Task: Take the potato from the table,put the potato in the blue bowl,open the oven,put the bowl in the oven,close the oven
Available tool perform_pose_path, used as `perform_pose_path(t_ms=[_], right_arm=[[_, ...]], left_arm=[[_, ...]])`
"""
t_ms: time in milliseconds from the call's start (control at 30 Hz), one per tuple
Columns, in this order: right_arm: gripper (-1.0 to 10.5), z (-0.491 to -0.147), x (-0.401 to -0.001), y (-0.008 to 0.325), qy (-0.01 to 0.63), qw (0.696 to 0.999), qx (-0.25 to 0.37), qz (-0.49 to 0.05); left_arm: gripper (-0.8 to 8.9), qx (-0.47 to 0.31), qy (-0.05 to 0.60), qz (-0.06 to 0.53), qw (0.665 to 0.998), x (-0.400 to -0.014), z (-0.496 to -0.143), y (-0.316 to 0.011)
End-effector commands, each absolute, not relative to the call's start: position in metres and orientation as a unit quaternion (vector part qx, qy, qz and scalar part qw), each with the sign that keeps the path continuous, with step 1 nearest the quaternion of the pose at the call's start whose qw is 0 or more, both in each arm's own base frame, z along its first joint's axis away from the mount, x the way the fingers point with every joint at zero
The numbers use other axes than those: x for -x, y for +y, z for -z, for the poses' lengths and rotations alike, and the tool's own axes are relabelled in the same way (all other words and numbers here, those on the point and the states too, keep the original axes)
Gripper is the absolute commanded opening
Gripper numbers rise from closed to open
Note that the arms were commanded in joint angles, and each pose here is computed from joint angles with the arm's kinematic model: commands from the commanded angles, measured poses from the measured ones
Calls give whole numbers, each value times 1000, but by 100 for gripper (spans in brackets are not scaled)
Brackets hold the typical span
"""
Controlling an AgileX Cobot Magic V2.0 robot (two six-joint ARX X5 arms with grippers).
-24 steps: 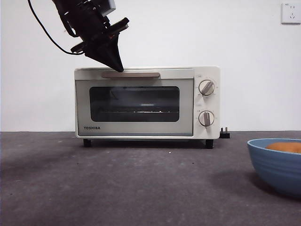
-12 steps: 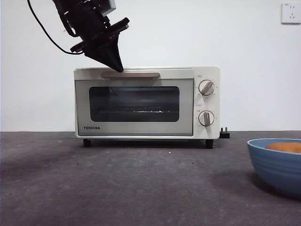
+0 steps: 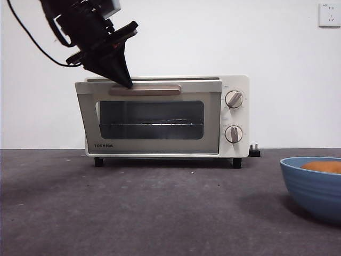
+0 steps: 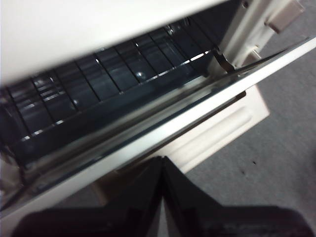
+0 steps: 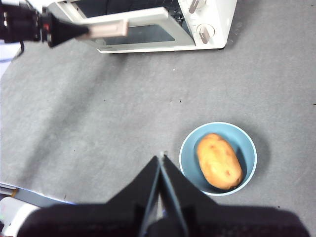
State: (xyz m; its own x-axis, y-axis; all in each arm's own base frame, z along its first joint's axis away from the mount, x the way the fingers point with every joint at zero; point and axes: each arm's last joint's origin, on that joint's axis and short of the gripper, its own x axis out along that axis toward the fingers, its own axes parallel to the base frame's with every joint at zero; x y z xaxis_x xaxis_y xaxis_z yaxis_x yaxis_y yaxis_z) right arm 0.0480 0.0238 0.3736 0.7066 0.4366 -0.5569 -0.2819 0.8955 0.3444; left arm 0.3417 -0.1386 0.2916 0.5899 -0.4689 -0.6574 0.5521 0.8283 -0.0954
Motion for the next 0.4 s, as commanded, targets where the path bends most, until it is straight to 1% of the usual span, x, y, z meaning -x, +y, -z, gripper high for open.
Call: perform_pose_path(t_ms=[33,167,333,400], right_arm=[[-12,-374,-47,24,327,916,-121,-196],[-12,-374,-47,24,330,916,-121,-195],[-12,-374,-47,24,330,916,-123,-194],[-12,-374,-47,24,330,915,-124,-194]], left_arm=[[-6,-53,412,248,875,-343,-246,-132],[-6,-37,414,244,876,-334,-231,-131],[-6,-39,430,245,868,-326,-219,-133],[-6,-32,433,236,869,-323,-214,-132]])
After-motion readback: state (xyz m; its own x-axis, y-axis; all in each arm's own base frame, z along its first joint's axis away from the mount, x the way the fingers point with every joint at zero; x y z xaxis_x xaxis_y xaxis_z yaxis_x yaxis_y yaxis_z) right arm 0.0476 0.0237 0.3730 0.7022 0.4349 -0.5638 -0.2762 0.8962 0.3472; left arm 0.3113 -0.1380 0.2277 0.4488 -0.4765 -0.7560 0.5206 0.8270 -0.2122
